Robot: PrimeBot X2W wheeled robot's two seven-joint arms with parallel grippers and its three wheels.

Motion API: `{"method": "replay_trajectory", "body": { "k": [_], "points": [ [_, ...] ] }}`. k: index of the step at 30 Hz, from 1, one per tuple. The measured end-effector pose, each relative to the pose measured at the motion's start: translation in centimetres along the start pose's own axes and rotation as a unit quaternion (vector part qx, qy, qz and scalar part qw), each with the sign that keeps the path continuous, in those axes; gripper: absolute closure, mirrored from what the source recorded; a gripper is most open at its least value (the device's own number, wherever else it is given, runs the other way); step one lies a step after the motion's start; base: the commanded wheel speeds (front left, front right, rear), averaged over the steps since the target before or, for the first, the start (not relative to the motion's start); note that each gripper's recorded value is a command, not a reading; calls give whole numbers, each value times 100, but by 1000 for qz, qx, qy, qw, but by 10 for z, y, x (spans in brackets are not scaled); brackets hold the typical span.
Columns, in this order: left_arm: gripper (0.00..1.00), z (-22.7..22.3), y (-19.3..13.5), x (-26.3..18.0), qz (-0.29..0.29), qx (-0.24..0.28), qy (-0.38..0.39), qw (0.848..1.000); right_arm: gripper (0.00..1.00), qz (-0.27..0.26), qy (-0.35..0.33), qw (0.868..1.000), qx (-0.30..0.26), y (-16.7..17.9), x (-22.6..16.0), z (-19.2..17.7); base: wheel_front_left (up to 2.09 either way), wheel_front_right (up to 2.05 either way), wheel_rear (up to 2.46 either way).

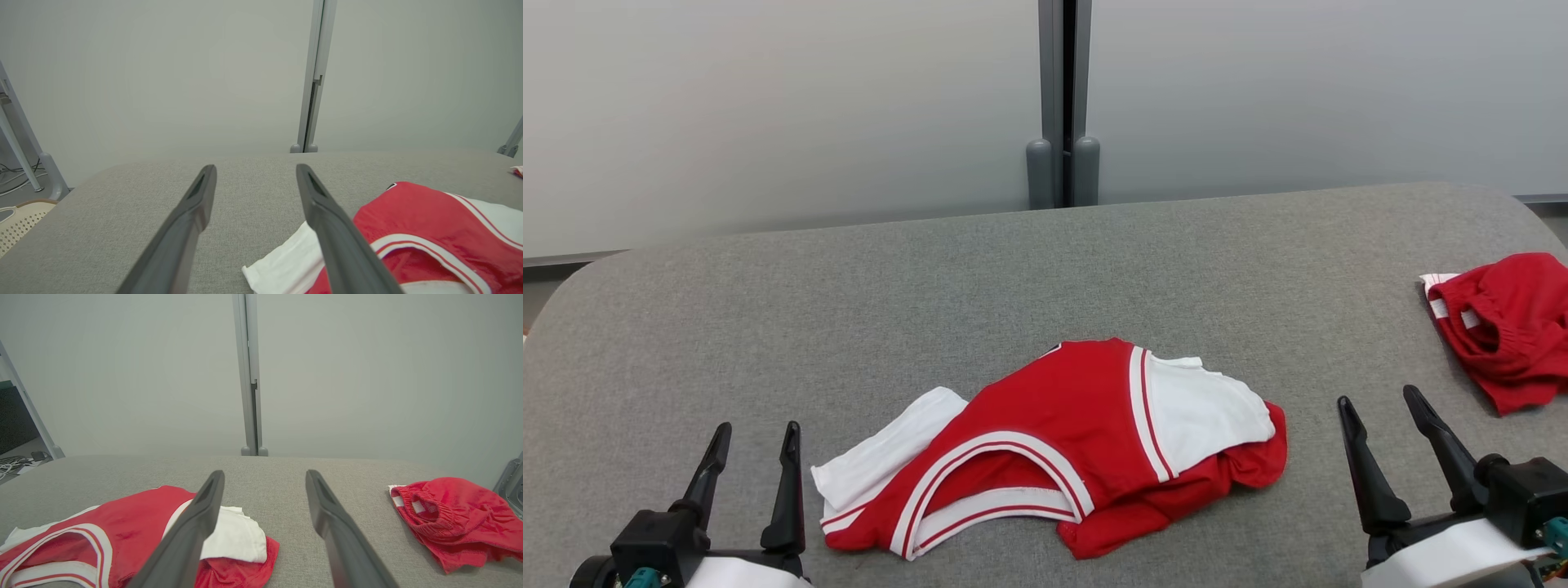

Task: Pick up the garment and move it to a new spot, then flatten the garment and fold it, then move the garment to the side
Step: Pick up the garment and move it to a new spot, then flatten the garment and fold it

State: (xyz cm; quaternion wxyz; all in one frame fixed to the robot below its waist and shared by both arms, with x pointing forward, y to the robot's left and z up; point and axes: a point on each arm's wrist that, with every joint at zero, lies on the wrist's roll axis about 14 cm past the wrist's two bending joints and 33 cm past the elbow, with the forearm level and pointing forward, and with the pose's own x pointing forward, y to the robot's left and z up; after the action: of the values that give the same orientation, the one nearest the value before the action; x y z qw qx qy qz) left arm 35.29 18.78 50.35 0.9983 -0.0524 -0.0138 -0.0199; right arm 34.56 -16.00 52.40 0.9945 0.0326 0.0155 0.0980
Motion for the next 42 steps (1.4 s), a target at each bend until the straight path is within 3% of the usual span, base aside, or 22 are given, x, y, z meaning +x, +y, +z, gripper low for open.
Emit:
{"method": "replay_trajectory", "body": {
  "k": [18,22,25,29,33,42],
  "points": [
    [0,3,-9,-5,-5,2,7,1000,0,4,3,1000,2,3,3,-2,0,0,0],
    [0,7,-28,0,-34,7,5,999,0,5,6,1000,3,3,5,-3,0,0,0],
    [0,9,-64,8,-95,6,11,995,0,6,8,1000,4,3,9,-4,0,0,0],
    [0,6,-126,13,-201,-6,27,979,0,9,15,1000,8,4,17,-9,0,0,0],
    [0,-15,-182,7,-296,-21,71,952,0,7,18,1000,12,3,24,-13,0,0,0],
    [0,-75,-240,-2,-397,-16,162,904,0,-32,34,999,25,-19,24,-29,0,0,0]
  ]
}}
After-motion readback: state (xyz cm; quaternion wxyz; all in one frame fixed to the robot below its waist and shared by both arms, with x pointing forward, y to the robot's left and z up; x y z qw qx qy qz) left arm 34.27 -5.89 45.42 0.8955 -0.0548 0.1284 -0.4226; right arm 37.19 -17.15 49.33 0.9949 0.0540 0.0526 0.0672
